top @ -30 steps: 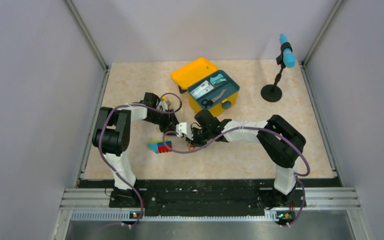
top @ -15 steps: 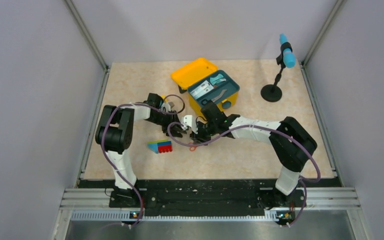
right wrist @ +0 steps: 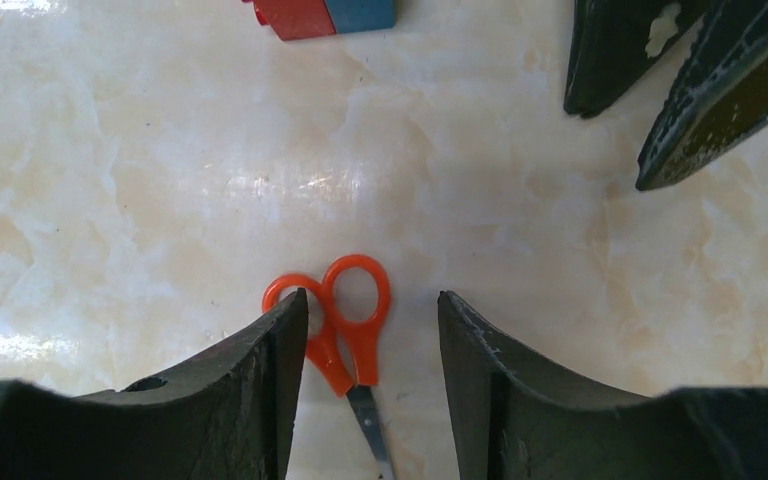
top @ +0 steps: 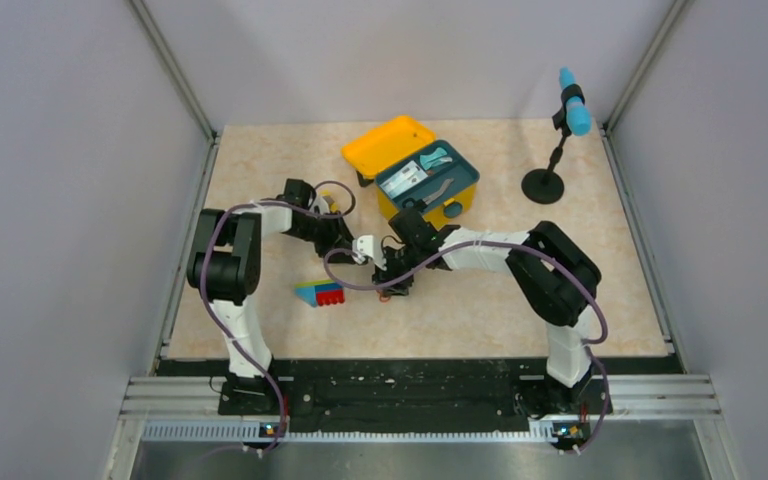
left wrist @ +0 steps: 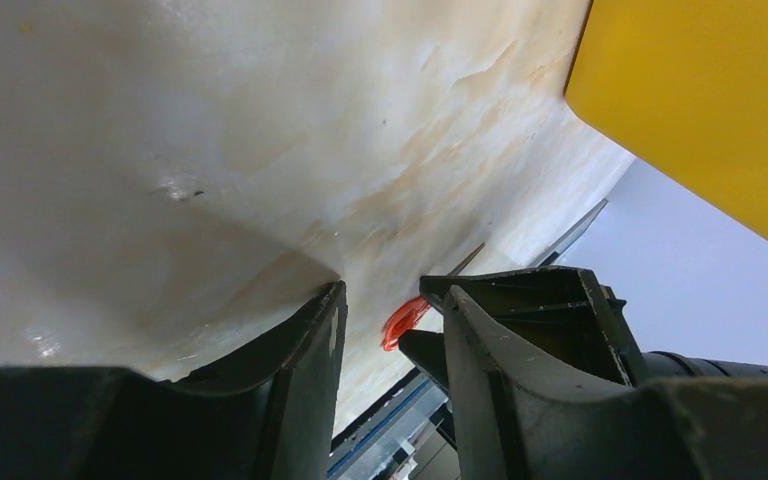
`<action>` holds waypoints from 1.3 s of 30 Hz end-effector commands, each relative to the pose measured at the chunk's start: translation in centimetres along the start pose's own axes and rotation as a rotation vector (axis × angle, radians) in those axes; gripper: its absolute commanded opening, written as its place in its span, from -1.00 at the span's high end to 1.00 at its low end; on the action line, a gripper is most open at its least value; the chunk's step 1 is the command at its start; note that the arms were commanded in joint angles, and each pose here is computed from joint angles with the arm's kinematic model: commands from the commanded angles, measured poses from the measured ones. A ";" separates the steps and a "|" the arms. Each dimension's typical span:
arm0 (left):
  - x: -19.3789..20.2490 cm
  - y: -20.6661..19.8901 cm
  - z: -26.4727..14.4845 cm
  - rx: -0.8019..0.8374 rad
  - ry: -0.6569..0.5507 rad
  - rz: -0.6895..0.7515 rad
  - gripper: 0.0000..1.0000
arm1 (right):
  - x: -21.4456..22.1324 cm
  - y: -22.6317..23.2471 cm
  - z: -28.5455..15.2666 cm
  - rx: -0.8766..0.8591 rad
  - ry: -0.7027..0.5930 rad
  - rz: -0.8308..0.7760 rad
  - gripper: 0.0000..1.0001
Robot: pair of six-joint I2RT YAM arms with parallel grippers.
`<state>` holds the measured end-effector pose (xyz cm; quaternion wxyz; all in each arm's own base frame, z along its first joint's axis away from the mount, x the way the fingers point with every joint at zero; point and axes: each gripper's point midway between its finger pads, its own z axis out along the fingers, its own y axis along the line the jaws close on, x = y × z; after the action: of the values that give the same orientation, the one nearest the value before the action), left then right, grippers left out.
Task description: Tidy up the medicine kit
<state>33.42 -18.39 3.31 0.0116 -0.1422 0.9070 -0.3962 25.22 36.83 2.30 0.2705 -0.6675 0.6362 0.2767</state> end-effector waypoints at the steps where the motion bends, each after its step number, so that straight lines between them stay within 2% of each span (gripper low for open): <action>1: -1.4 -0.2 -0.3 0.002 -0.034 0.007 0.08 | -0.9 0.4 1.3 -0.075 0.006 -0.045 0.00; 9: -1.6 0.0 -0.9 0.012 -0.042 -0.010 0.10 | 2.9 1.3 2.0 -0.092 0.149 -0.099 0.28; 14: -1.0 0.1 -0.6 0.033 -0.016 -0.038 0.10 | 4.7 1.7 1.6 -0.064 0.174 -0.145 0.65; 24: 0.6 1.2 -0.1 0.035 0.009 -0.057 0.09 | 1.8 -0.6 1.1 -0.014 0.074 0.022 0.73; 31: 1.6 1.0 0.8 0.048 0.052 -0.056 0.08 | 1.9 -1.6 1.4 0.001 0.077 0.054 0.88; 39: 2.6 1.6 2.2 0.053 0.086 -0.070 0.07 | 0.3 -4.4 0.8 0.067 -0.013 0.204 0.94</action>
<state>31.34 -19.53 3.13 -0.0274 -0.1524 0.8844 -0.4404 27.48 37.73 2.17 0.2702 -0.6331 0.6654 0.2888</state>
